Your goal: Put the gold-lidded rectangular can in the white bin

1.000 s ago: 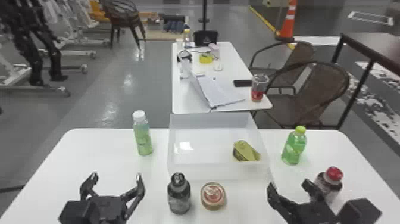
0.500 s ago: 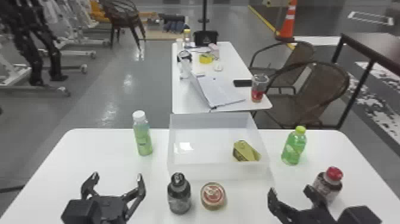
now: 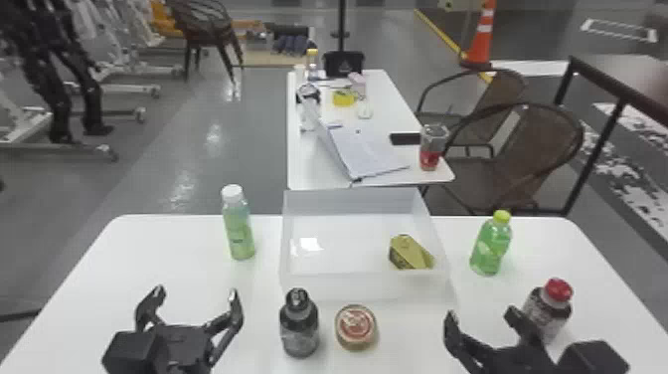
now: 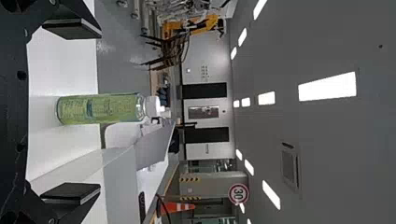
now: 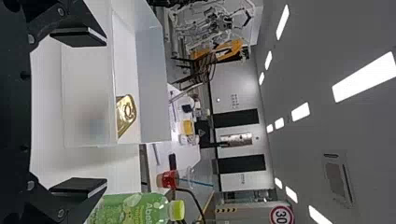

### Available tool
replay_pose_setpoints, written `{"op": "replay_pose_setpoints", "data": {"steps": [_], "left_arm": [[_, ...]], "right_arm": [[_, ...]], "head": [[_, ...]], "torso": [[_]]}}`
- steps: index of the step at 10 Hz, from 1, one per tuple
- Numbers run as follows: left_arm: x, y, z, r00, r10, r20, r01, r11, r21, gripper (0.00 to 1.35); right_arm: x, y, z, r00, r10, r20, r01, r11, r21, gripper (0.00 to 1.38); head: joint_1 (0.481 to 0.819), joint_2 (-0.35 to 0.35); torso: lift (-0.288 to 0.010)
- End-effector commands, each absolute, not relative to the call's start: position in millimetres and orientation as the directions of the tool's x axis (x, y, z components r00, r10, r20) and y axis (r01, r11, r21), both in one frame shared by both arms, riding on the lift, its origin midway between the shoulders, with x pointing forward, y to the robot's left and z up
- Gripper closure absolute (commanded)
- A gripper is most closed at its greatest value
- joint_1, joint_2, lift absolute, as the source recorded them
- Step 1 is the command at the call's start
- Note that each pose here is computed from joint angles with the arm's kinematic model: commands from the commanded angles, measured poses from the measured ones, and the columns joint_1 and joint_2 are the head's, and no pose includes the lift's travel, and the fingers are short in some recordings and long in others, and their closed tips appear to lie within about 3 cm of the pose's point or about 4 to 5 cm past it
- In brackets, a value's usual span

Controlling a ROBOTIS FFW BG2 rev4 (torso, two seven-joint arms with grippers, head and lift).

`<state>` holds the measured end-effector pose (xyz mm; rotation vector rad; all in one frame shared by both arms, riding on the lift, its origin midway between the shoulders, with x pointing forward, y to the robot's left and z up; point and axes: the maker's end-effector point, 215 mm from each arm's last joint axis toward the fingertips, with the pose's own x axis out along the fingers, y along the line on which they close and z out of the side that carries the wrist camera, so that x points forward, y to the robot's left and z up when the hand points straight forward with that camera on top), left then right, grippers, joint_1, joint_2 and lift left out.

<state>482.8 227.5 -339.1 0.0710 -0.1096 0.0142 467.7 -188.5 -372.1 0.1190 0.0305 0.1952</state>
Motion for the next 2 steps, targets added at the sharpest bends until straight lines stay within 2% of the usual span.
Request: {"op": "replay_pose_setpoints", "data": {"steps": [1, 2], "left_arm": [[482.3, 227.8, -339.1, 0.994, 0.012, 0.110, -0.020, 0.997, 0.072, 0.14], [480.6, 231.2, -338.3, 0.993, 0.037, 0.110, -0.046, 0.996, 0.079, 0.14]], "right_arm": [[467.1, -190.6, -370.7, 0.983, 0.183, -0.017, -0.180, 0.978, 0.109, 0.22], [466.3, -193.6, -368.7, 0.986, 0.164, -0.009, -0.162, 0.981, 0.107, 0.22]], "head": [[0.549, 0.000], [0.549, 0.000]], "torso": [[-0.100], [-0.100]]}}
